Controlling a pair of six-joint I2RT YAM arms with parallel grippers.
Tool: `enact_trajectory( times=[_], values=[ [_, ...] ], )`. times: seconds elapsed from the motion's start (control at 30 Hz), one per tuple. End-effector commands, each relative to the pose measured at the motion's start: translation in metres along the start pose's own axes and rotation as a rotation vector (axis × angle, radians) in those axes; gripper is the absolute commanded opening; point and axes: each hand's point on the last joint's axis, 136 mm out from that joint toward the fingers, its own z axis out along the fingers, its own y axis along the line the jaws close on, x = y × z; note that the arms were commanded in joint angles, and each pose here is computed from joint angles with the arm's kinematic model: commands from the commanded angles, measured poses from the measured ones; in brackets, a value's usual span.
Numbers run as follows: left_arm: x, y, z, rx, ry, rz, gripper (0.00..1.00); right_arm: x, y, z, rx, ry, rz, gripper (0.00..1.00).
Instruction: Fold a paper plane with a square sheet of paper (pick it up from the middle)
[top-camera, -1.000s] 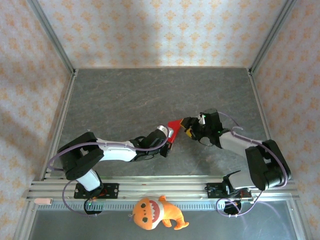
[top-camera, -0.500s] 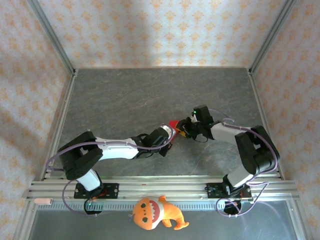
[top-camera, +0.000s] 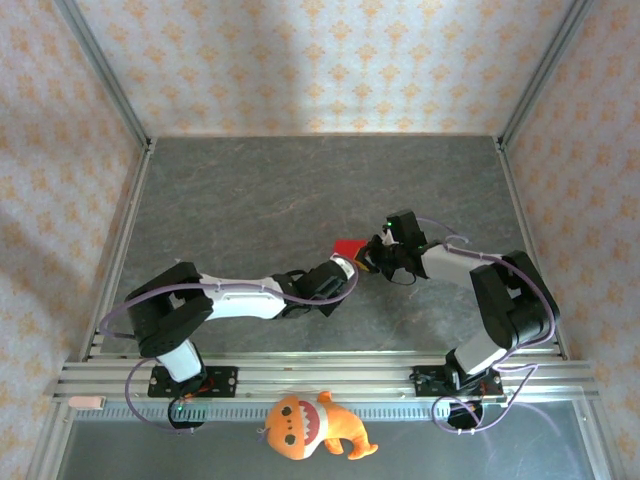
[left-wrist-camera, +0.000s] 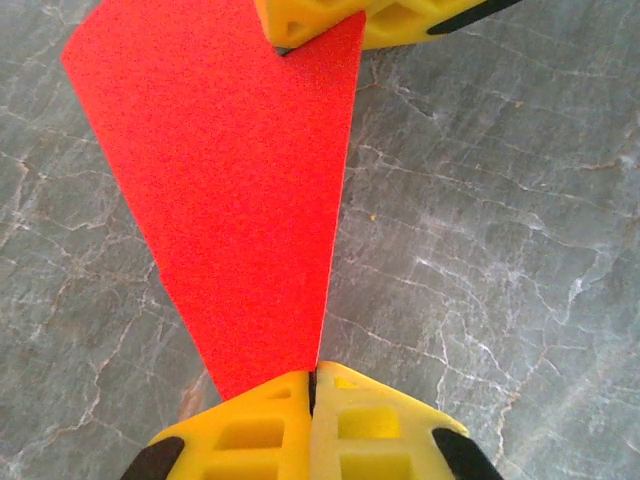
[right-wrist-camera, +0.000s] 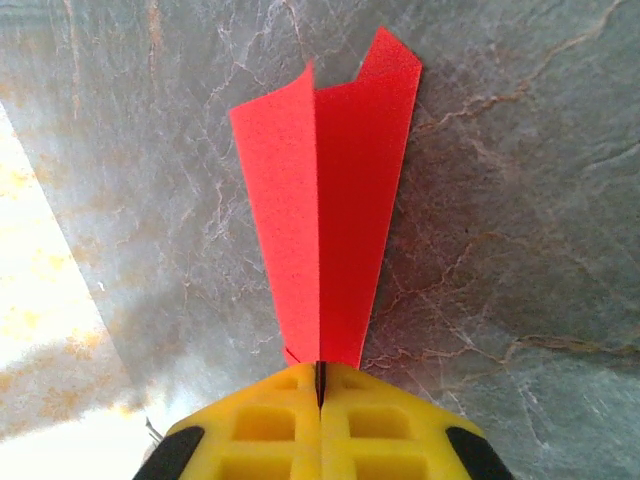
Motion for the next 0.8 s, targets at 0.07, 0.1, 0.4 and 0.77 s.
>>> enact_trajectory(
  times=[0.07, 0.1, 0.4, 0.77],
  values=[
    [0.0038, 0.0088, 0.0001, -0.114, 0.03, 0.072, 0.1, 0.0011, 0.0073, -0.0022, -0.02, 0.0, -0.02, 0.0],
    [0.0036, 0.009, 0.0, -0.125, 0.029, 0.078, 0.11, 0.0016, 0.0082, -0.0027, -0.025, 0.001, -0.022, 0.0],
    [0.0033, 0.0131, 0.0017, -0.193, 0.035, 0.11, 0.14, 0.0032, 0.0105, -0.0047, -0.033, 0.004, -0.025, 0.0],
    [-0.0038, 0.015, 0.0001, -0.212, 0.01, 0.089, 0.14, 0.0062, 0.0099, -0.0065, -0.036, 0.013, -0.032, 0.0]
  ],
)
